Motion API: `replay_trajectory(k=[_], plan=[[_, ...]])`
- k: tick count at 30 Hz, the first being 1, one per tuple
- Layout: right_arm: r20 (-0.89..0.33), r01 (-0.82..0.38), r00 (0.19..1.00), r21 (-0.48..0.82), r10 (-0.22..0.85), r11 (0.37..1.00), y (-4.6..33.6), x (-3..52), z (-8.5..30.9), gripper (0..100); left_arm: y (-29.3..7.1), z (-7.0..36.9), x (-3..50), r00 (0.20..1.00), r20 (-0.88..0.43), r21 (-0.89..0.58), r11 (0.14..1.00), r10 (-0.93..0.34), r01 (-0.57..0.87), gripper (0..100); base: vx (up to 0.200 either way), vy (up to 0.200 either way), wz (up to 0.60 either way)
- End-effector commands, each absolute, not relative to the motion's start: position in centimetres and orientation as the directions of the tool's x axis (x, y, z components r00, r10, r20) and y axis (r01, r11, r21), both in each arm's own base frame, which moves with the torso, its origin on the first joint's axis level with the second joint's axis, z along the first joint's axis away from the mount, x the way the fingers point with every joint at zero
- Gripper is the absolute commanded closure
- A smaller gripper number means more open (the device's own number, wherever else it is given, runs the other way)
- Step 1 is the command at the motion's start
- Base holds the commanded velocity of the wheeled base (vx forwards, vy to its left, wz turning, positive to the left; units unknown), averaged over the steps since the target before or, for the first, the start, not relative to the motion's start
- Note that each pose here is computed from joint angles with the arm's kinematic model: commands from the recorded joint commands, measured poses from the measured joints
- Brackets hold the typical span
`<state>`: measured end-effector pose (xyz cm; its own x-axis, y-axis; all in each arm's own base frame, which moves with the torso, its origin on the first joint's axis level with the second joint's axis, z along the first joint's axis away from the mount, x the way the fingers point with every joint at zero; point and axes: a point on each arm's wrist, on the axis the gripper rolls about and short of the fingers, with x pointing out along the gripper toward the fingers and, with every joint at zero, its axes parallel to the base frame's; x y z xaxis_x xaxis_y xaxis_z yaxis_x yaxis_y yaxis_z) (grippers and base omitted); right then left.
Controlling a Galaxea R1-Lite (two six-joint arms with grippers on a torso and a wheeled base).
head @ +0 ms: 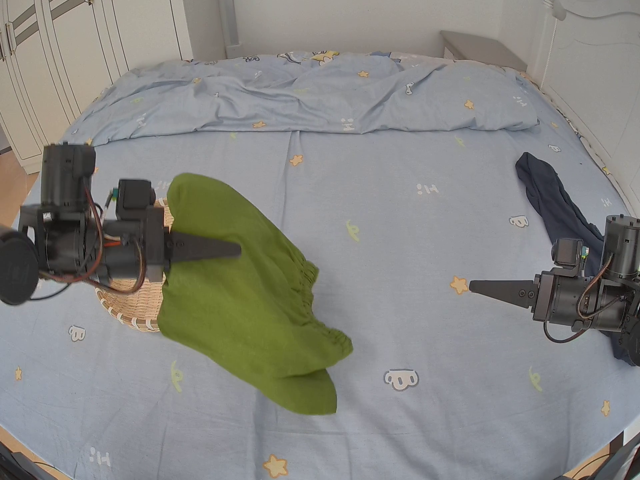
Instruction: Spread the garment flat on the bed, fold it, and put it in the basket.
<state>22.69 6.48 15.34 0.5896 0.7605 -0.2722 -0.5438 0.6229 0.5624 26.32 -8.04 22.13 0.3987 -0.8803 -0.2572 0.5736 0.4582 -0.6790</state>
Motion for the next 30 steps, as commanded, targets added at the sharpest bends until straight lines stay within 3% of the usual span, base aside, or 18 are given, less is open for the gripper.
replay_trajectory(k=[1, 8, 16, 20, 23, 30], plan=[[-0.281, -0.544, 0.581, 0.564, 0.764, 0.621, 6.8, 22.7, 15.1, 0, -7.6, 27.3, 27.4, 0.48, -0.199, -0.538, 0.504, -0.855, 0.676, 100, 0.0, 0.0, 0.0], [-0.285, -0.538, 0.603, 0.546, 0.745, 0.643, 7.1, 22.4, 15.2, 0, -7.7, 30.5, 30.7, 0.517, -0.119, -0.462, 0.508, -0.848, 0.727, 100, 0.0, 0.0, 0.0], [-0.28, -0.544, 0.606, 0.537, 0.745, 0.644, 7.2, 22.4, 15.2, 0, -1.4, 31.5, 33.3, 0.678, -0.088, -0.435, 0.641, -0.73, 0.633, 100, 0.0, 0.0, 0.0], [-0.28, -0.544, 0.605, 0.538, 0.746, 0.643, 7.2, 22.4, 15.2, 0, 0.1, 31.4, 33.4, 0.709, -0.09, -0.437, 0.667, -0.7, 0.603, 100, 0.0, 0.0, 0.0], [-0.272, -0.551, 0.605, 0.535, 0.748, 0.64, 7.2, 22.2, 15.4, 0, 2.1, 29.1, 34.4, 0.739, -0.143, -0.486, 0.697, -0.658, 0.527, 100, 0.0, 0.0, 0.0], [-0.266, -0.556, 0.606, 0.533, 0.75, 0.638, 7.1, 22.1, 15.6, 0, 3.5, 22.9, 35.5, 0.724, -0.274, -0.591, 0.705, -0.633, 0.392, 100, 0.0, 0.0, 0.0]])
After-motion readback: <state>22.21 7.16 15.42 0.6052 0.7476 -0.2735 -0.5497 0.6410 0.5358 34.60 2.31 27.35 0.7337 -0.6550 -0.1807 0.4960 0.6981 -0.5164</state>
